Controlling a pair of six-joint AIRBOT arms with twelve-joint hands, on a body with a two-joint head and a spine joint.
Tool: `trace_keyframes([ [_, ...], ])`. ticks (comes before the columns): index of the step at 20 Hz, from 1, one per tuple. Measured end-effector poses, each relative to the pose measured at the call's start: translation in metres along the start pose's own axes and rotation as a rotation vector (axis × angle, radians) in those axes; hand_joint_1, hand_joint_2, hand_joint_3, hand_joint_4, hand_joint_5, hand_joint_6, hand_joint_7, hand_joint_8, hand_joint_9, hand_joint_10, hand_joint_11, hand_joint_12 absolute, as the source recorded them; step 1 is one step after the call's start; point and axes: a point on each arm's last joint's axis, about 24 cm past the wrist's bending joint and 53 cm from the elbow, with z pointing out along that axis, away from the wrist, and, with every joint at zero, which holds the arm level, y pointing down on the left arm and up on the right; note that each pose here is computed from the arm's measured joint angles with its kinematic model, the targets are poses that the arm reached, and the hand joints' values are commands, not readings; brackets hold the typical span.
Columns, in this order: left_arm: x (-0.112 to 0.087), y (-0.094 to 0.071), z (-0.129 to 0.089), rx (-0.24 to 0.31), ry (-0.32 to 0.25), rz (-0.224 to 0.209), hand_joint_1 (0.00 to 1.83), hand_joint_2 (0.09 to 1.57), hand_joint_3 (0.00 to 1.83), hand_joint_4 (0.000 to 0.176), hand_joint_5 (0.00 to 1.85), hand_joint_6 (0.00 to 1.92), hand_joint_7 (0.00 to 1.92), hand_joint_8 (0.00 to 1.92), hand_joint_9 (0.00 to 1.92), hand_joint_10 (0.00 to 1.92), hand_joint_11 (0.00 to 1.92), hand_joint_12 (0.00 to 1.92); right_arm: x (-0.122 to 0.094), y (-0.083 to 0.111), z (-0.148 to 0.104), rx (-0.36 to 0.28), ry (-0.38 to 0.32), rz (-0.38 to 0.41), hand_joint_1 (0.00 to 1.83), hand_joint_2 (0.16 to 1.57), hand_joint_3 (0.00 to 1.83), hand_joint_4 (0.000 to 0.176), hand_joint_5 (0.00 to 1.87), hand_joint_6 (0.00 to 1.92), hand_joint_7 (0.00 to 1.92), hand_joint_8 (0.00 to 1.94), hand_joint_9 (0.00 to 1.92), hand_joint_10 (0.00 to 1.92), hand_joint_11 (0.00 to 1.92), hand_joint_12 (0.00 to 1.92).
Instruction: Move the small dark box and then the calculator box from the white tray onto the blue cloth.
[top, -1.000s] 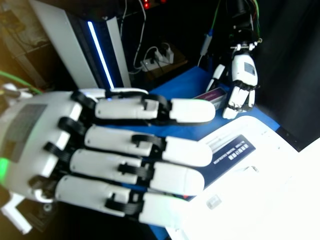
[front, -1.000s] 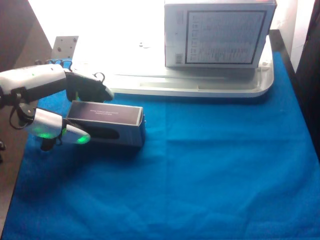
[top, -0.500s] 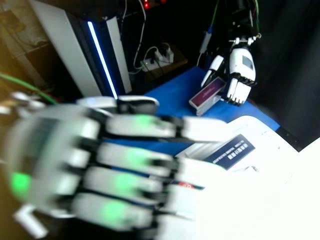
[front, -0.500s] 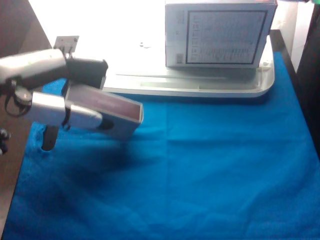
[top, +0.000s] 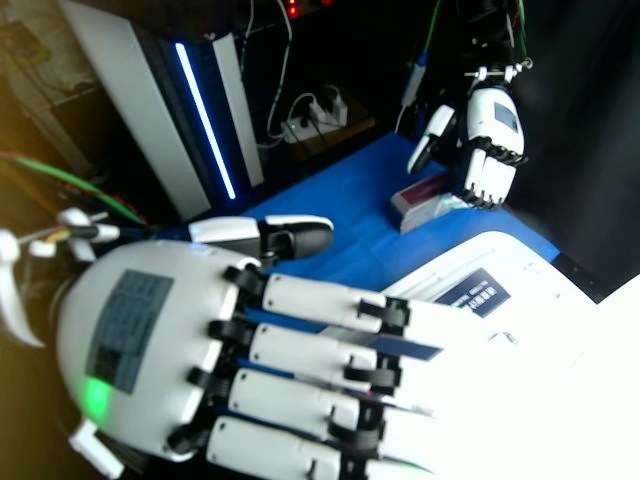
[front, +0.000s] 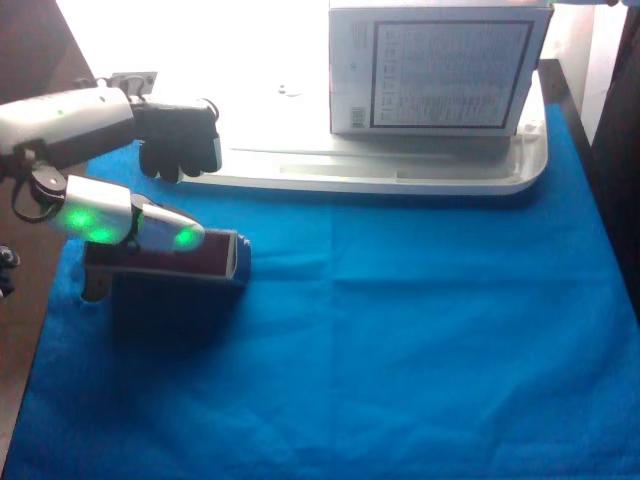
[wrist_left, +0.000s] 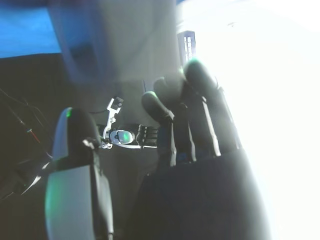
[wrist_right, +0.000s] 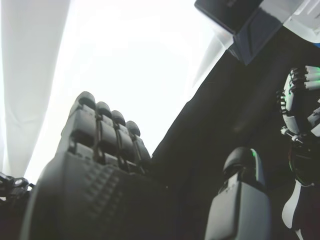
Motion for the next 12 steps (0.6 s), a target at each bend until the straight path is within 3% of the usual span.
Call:
trace_keyframes([
  [2,0.012,-0.001,0.001,-0.001,0.037,0.013,0.80,1.02,0.00,0.000,0.24,1.28,0.35,1.27,0.42,1.41,0.38,1.71,0.001,0.001,0.000,-0.001,0.004,-0.001,0.66,0.76,0.00,0.003,0.00,0.00,0.07,0.01,0.04,0.00,0.05,0.02],
  [3,0.020,0.000,0.001,-0.004,0.060,0.013,0.81,1.00,0.00,0.000,0.24,1.09,0.35,1.10,0.42,1.26,0.38,1.64,0.002,0.001,0.000,-0.002,0.005,-0.003,0.67,0.75,0.00,0.005,0.00,0.00,0.08,0.01,0.06,0.01,0.07,0.02],
  [4,0.024,0.002,0.002,-0.010,0.071,0.012,0.80,0.99,0.00,0.000,0.19,0.86,0.32,0.83,0.36,1.05,0.23,1.63,0.002,0.001,0.000,-0.002,0.006,-0.002,0.69,0.73,0.00,0.012,0.00,0.00,0.08,0.01,0.06,0.01,0.08,0.03],
  [5,0.026,0.003,0.002,-0.017,0.078,0.016,0.75,0.99,0.00,0.000,0.16,0.66,0.32,0.57,0.32,0.81,0.14,1.56,0.001,0.001,-0.001,-0.001,0.004,-0.003,0.68,0.72,0.00,0.003,0.00,0.00,0.08,0.01,0.06,0.01,0.09,0.03],
  [6,0.024,0.004,0.002,-0.020,0.071,0.007,0.70,0.97,0.00,0.024,0.14,0.40,0.30,0.27,0.26,0.53,0.03,1.43,0.000,0.001,-0.001,-0.001,0.003,-0.004,0.70,0.72,0.00,0.001,0.01,0.00,0.10,0.01,0.08,0.01,0.09,0.03],
  [7,0.021,0.005,0.001,-0.022,0.063,0.003,0.66,0.97,0.00,0.039,0.16,0.20,0.29,0.09,0.26,0.32,0.00,1.32,0.000,0.001,-0.001,-0.001,0.003,-0.003,0.70,0.71,0.00,0.000,0.00,0.00,0.08,0.00,0.08,0.01,0.09,0.03],
  [8,0.019,0.006,0.001,-0.026,0.056,-0.003,0.61,0.95,0.00,0.066,0.16,0.08,0.22,0.02,0.23,0.14,0.00,1.18,0.000,0.001,-0.001,-0.001,0.004,-0.003,0.71,0.70,0.00,0.004,0.00,0.00,0.07,0.00,0.08,0.01,0.09,0.03],
  [9,0.017,0.007,0.000,-0.028,0.051,-0.005,0.58,0.95,0.00,0.063,0.15,0.04,0.17,0.00,0.20,0.07,0.00,1.07,0.000,0.001,-0.001,-0.001,0.004,-0.004,0.71,0.69,0.00,0.011,0.00,0.00,0.06,0.00,0.09,0.01,0.10,0.03],
  [11,0.014,0.008,0.000,-0.032,0.040,-0.005,0.52,0.93,0.00,0.035,0.03,0.01,0.06,0.00,0.10,0.01,0.00,0.62,0.000,0.001,-0.001,-0.001,0.003,-0.003,0.74,0.65,0.00,0.027,0.00,0.00,0.07,0.00,0.09,0.01,0.10,0.03],
  [12,0.010,0.009,0.000,-0.035,0.026,-0.010,0.51,0.88,0.00,0.042,0.00,0.00,0.02,0.01,0.04,0.01,0.00,0.35,0.000,0.001,-0.001,-0.001,0.003,-0.004,0.74,0.62,0.00,0.041,0.00,0.00,0.05,0.00,0.07,0.00,0.08,0.03],
])
